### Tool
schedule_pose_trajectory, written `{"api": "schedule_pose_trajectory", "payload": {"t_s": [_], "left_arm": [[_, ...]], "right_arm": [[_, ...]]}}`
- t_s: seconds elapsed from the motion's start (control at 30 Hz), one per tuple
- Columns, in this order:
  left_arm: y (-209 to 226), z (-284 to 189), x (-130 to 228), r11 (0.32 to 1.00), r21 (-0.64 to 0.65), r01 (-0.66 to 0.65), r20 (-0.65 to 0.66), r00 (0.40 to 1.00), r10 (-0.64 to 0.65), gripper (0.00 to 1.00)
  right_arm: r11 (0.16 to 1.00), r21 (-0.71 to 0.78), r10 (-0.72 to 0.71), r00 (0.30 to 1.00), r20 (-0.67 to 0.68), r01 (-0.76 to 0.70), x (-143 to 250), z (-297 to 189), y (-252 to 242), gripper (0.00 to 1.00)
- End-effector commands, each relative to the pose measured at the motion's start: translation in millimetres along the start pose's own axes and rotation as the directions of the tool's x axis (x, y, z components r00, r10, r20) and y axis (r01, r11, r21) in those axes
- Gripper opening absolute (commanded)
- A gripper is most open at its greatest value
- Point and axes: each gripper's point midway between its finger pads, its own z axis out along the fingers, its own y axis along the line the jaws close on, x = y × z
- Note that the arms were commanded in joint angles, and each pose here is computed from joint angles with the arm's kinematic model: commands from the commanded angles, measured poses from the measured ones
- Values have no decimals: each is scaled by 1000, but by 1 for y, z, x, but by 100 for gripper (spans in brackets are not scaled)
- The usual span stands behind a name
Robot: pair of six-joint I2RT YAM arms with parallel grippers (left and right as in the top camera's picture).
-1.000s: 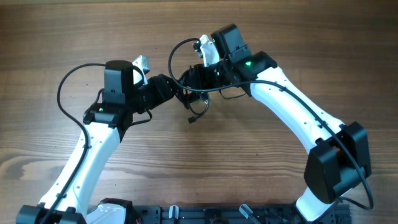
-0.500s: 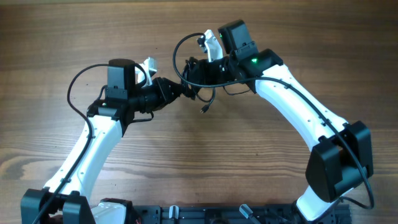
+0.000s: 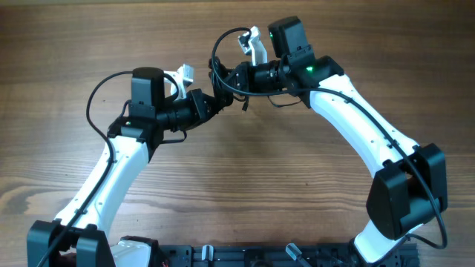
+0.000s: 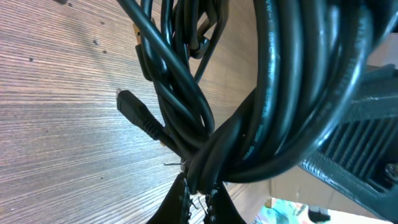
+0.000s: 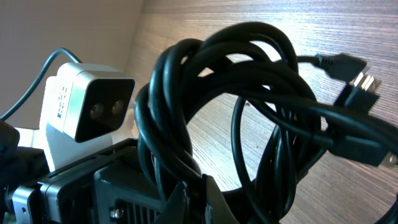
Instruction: Untangle cables
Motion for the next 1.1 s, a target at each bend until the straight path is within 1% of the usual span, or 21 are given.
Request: {"api": "schedule_pose_trajectory", "payload": {"t_s": [0.0,0.13,0.2,0.27,0.33,0.4,0.43,0.5,0.53,0.6,0.63,0.7,0.8,0.83,0.87,0.9,0.97,1.07], "left_arm": [[17,10,-9,994,-107,26,68,998,-18,4],[17,9,-13,994,-108,22,87,996,-13,4],[16,9,-13,994,-107,21,88,996,-12,4],[16,9,-13,994,-109,10,87,996,-1,4],[16,6,-11,993,-117,12,84,996,-3,4],[18,2,-6,990,-135,27,77,997,-16,4],[23,-1,-2,985,-167,42,72,997,-30,4],[27,-5,6,980,-195,26,50,999,-16,4],[30,-8,13,977,-213,29,28,999,-24,4],[32,-9,22,976,-215,19,-10,1000,-22,4],[32,-9,24,977,-214,14,-23,1000,-20,4],[33,-9,27,976,-218,11,-34,999,-18,4],[33,-9,27,976,-218,11,-34,999,-19,4],[34,-9,27,976,-220,12,-35,999,-21,11],[34,-9,27,975,-220,-1,-37,999,-8,28],[34,-10,27,975,-221,-13,-40,999,4,36],[39,-16,27,965,-263,-8,-21,1000,2,45],[40,-35,29,945,-327,-5,18,1000,11,49]], "right_arm": [[976,-217,-49,995,-91,28,21,-10,68,4],[979,-202,-37,994,-100,16,23,-10,65,4],[986,-169,-28,996,-90,13,22,-8,59,4],[1000,-8,10,999,-47,-11,17,-6,30,4],[992,123,15,1000,-20,-13,15,-7,6,4],[976,219,6,1000,0,-5,14,-10,-11,4],[970,242,-13,1000,7,11,12,-11,-15,8],[965,262,-40,999,16,35,8,-12,-18,23],[963,263,-59,998,17,52,7,-12,-18,36],[962,260,-90,996,17,82,5,-12,-17,53],[962,260,-96,995,18,88,4,-11,-17,57],[962,261,-91,996,16,83,5,-12,-17,61],[962,265,-78,997,8,73,8,-12,-19,61],[961,266,-76,997,6,72,8,-12,-19,65],[961,267,-74,997,5,70,9,-12,-20,72],[961,268,-72,997,2,68,10,-12,-20,73],[960,271,-65,998,-6,64,13,-14,-19,78],[957,282,-72,997,-8,71,15,-20,-16,80]]}}
